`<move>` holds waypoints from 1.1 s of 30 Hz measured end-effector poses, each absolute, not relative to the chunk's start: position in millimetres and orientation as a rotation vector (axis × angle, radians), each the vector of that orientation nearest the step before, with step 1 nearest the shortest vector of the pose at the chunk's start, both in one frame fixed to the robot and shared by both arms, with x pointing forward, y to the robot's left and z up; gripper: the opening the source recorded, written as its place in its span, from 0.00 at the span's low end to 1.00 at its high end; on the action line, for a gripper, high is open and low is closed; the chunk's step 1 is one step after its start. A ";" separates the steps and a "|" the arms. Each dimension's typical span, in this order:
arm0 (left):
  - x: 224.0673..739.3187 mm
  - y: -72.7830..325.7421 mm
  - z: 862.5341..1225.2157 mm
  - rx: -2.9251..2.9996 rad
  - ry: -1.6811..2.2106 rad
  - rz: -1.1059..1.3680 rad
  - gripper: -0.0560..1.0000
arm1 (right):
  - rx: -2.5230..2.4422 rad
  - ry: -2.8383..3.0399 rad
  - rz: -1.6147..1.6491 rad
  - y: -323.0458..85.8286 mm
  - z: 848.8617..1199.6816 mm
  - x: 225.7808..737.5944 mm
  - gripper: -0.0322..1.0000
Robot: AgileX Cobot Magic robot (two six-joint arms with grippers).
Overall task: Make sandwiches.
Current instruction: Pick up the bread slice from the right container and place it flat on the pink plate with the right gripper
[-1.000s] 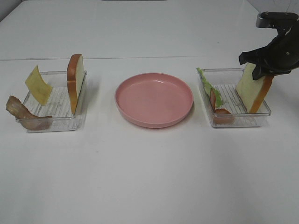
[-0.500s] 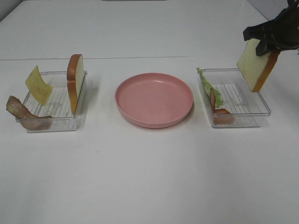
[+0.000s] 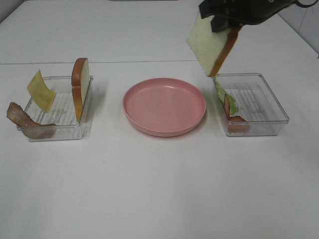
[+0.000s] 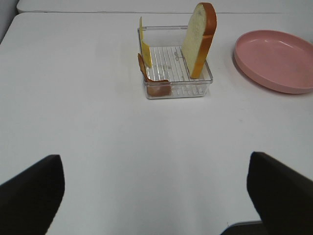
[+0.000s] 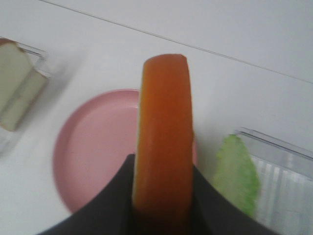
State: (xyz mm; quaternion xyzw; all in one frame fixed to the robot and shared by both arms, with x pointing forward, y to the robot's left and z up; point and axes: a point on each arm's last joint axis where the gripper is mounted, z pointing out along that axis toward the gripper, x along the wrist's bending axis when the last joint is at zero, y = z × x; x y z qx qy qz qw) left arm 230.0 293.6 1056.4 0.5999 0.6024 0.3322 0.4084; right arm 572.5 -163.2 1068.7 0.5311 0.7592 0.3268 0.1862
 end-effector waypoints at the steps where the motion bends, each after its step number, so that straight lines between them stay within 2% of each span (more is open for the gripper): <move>1: 230.0 293.6 1056.4 1.512 1.518 0.837 0.93 | 1.515 2.150 0.989 -149.3 1069.0 568.3 0.26; 7: 230.0 293.6 1056.4 1.512 1.518 0.837 0.93 | 1.649 2.137 1.138 -128.2 1063.7 566.3 0.26; 20: 230.0 293.6 1056.4 1.512 1.518 0.837 0.93 | 2.081 2.031 1.181 -106.8 991.5 595.9 0.26; 33: 230.0 293.6 1056.4 1.512 1.518 0.837 0.93 | 2.163 1.957 1.168 -94.7 953.9 606.5 0.26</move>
